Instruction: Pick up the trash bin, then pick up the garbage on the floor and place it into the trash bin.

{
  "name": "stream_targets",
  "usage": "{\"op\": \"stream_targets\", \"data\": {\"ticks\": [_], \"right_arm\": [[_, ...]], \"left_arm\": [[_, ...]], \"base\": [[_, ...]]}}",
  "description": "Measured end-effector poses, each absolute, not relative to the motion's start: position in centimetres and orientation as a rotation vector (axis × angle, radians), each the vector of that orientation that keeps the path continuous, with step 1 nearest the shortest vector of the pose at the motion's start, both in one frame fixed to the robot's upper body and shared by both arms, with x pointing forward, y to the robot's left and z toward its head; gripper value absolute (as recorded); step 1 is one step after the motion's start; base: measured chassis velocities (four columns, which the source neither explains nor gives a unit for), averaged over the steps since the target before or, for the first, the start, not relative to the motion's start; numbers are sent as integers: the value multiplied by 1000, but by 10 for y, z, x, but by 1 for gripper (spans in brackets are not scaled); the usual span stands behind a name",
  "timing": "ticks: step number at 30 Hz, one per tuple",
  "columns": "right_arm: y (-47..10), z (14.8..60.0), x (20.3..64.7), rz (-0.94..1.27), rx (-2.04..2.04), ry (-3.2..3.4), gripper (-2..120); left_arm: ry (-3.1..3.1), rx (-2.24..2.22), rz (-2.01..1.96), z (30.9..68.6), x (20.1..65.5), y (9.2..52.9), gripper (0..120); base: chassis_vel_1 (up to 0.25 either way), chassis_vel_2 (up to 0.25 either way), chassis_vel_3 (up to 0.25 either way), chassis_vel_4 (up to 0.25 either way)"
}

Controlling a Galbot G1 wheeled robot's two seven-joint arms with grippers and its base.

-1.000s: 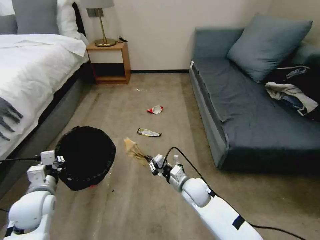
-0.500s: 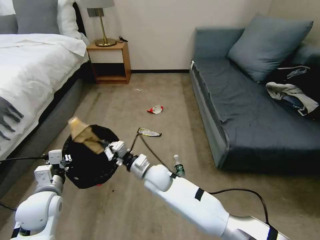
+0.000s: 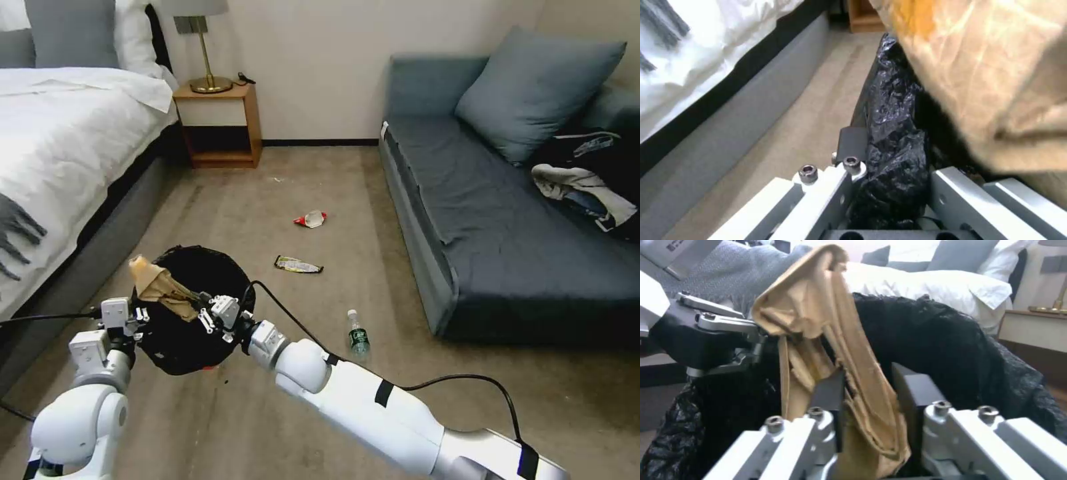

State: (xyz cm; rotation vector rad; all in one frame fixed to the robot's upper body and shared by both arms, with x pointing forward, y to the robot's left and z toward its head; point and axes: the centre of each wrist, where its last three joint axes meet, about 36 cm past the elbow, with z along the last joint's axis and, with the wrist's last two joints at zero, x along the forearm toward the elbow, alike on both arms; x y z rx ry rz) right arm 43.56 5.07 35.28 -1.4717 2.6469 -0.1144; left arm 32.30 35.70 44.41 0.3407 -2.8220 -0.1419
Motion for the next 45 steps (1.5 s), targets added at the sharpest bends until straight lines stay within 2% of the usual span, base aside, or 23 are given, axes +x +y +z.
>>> {"op": "stream_targets", "data": {"ticks": [2,3,4,5,8,10,12,13,16,19,22,27,29,33,37,41,45], "right_arm": [[49,353,436,-115,-1473,2649,34],[41,355,436,-110,-1473,2653,44],[37,356,435,-105,-1468,2657,50],[37,356,435,-105,-1468,2657,50],[20,362,434,-90,-1438,2682,64],[15,362,434,-91,-1432,2693,67],[8,360,435,-96,-1423,2711,79],[8,360,435,-96,-1423,2711,79],[10,358,432,-79,-1422,2716,92],[9,363,434,-63,-1405,2712,99],[0,370,439,-30,-1345,2712,99],[-46,365,434,48,-1096,2735,100],[-83,359,421,-10,-1013,2763,100],[-103,356,412,-60,-967,2771,100],[-136,347,383,-140,-884,2801,100],[-155,311,318,-89,-819,2866,100],[-150,304,308,-60,-818,2859,100]], "left_arm": [[-2822,341,-142,444,323,357,5],[-2821,342,-144,444,324,358,5],[-2820,346,-144,444,324,360,5],[-2820,346,-144,444,324,360,5],[-2819,364,-140,446,323,367,5],[-2818,366,-137,446,323,369,5],[-2815,354,-98,446,321,370,5],[-2815,354,-98,446,321,370,5],[-2811,342,-61,445,320,368,5],[-2811,343,-57,445,320,368,5],[-2808,360,-54,444,321,374,5],[-2801,425,-48,446,325,401,5],[-2790,463,-48,445,326,416,5],[-2784,481,-48,442,326,423,5],[-2768,506,-47,435,327,433,5],[-2759,510,-47,428,326,439,5],[-2760,504,-51,429,324,438,5]], "base": [[0,0,0,0],[0,0,0,0],[0,0,0,0],[0,0,0,0],[0,0,0,0],[0,0,0,0],[0,0,0,0],[0,0,0,0],[0,0,0,0],[0,0,0,0],[0,0,0,0],[0,0,0,0],[0,0,0,0],[0,0,0,0],[0,0,0,0],[0,0,0,0],[0,0,0,0]]}}
